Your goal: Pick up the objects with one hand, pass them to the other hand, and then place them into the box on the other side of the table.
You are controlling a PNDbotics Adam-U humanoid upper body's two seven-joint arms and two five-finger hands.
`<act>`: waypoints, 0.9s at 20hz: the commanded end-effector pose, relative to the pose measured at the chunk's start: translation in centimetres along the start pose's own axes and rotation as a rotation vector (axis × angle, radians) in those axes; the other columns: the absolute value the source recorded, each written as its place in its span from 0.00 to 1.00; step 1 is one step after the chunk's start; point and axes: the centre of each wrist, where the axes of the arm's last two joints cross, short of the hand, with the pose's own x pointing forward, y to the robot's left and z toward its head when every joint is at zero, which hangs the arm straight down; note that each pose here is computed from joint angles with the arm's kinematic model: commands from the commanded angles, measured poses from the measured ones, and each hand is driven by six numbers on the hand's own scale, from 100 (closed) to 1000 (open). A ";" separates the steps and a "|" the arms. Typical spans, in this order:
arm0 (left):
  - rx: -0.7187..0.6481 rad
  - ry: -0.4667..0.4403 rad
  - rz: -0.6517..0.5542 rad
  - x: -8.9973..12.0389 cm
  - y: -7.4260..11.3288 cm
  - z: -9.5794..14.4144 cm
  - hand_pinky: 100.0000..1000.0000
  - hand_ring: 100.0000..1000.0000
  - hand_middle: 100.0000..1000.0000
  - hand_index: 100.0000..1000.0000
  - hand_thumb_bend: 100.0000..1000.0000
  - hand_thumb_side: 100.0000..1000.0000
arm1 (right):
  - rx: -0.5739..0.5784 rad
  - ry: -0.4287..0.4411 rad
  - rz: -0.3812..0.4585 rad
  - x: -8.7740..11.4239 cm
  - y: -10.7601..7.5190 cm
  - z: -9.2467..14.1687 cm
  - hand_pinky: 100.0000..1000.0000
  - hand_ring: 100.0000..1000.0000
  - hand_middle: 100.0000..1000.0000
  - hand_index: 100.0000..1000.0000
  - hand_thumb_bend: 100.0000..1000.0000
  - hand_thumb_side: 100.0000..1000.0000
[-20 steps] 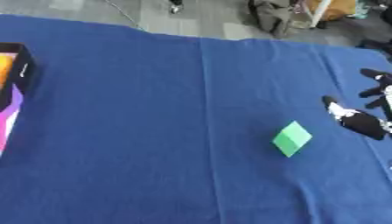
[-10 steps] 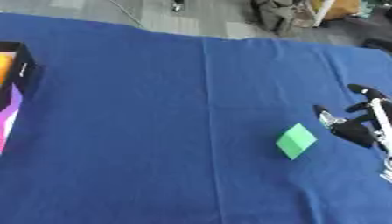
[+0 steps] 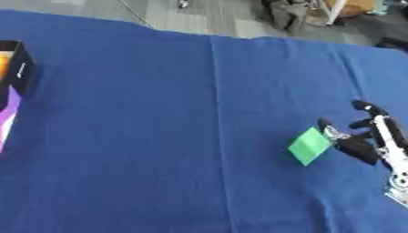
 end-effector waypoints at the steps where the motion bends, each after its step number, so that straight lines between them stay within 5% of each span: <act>1: -0.010 -0.021 -0.023 0.9 0.2 -0.4 1.00 1.00 0.68 0.85 0.00 0.66 | -0.004 -0.011 0.004 0.3 -0.2 -0.1 0.55 0.67 0.86 0.91 0.36 0.47; 9: -0.013 -0.028 -0.023 0.9 0.2 -0.5 1.00 1.00 0.67 0.84 0.00 0.66 | 0.046 -0.007 -0.035 -0.2 0.4 0.6 0.55 0.67 0.87 0.91 0.35 0.49; 10: -0.014 -0.027 -0.023 0.9 0.2 -0.5 1.00 1.00 0.67 0.84 0.00 0.66 | 0.045 -0.009 -0.036 -0.1 0.3 0.5 0.49 0.63 0.87 0.92 0.26 0.64; 11: -0.016 -0.023 -0.022 0.8 0.1 -0.4 1.00 1.00 0.67 0.84 0.00 0.66 | 0.028 -0.028 -0.043 0.2 0.1 0.2 0.49 0.62 0.87 0.92 0.25 0.65; 18: -0.021 -0.016 -0.026 0.7 0.0 -0.4 1.00 1.00 0.67 0.84 0.00 0.66 | 0.062 -0.073 -0.142 0.3 -0.2 0.0 0.51 0.63 0.86 0.91 0.29 0.62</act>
